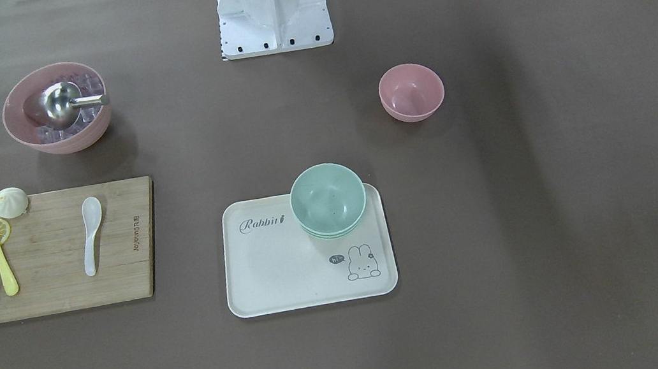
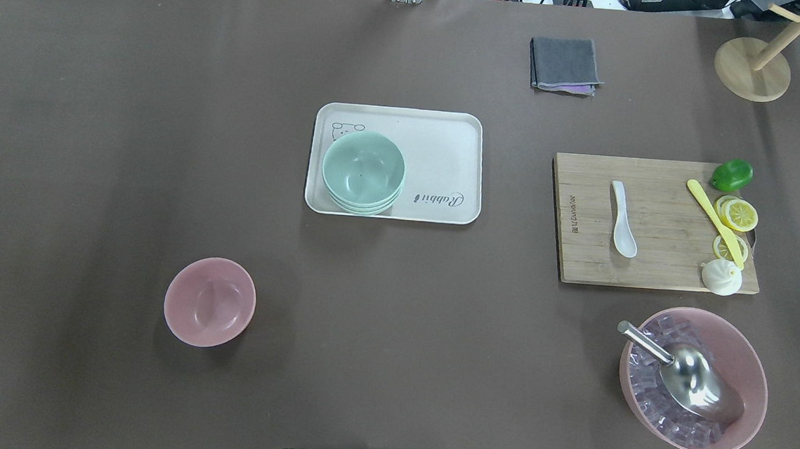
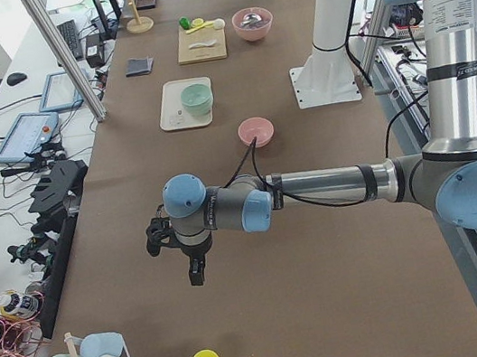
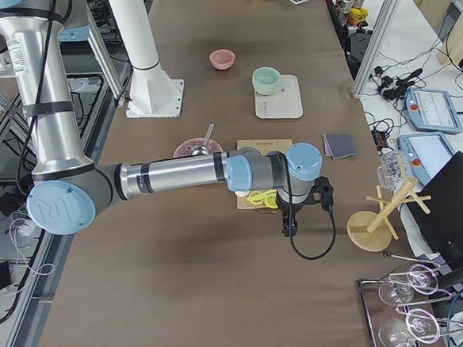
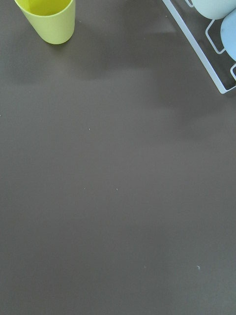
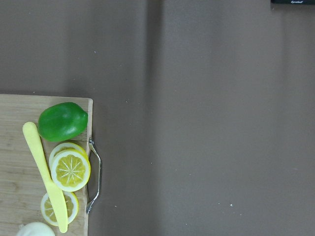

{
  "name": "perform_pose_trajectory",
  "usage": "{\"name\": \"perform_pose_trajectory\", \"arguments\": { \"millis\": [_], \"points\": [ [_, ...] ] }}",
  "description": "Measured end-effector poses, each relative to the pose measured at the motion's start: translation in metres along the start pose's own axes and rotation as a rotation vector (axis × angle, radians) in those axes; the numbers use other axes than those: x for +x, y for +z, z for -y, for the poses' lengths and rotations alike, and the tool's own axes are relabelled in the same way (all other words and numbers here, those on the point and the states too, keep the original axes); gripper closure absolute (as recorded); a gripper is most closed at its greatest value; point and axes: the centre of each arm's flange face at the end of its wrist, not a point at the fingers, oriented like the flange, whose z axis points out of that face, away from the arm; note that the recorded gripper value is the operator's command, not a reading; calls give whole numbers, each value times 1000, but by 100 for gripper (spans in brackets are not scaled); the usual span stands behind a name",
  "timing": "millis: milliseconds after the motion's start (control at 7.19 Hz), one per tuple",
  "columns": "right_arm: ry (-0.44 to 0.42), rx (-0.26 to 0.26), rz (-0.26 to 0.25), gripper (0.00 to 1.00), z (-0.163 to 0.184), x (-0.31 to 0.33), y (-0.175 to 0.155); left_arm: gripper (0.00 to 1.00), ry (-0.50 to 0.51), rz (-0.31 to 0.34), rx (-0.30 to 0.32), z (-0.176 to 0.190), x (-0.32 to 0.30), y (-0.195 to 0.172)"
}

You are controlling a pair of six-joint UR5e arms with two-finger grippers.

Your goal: Stack pink bowl on green and place spoon

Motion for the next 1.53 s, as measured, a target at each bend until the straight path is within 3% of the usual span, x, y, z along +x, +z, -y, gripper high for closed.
{"name": "perform_pose_trajectory", "arguments": {
  "millis": [1530],
  "points": [
    [17, 7, 0, 0, 3, -8, -3, 2, -11, -1, -4, 1, -4, 4]
  ]
}}
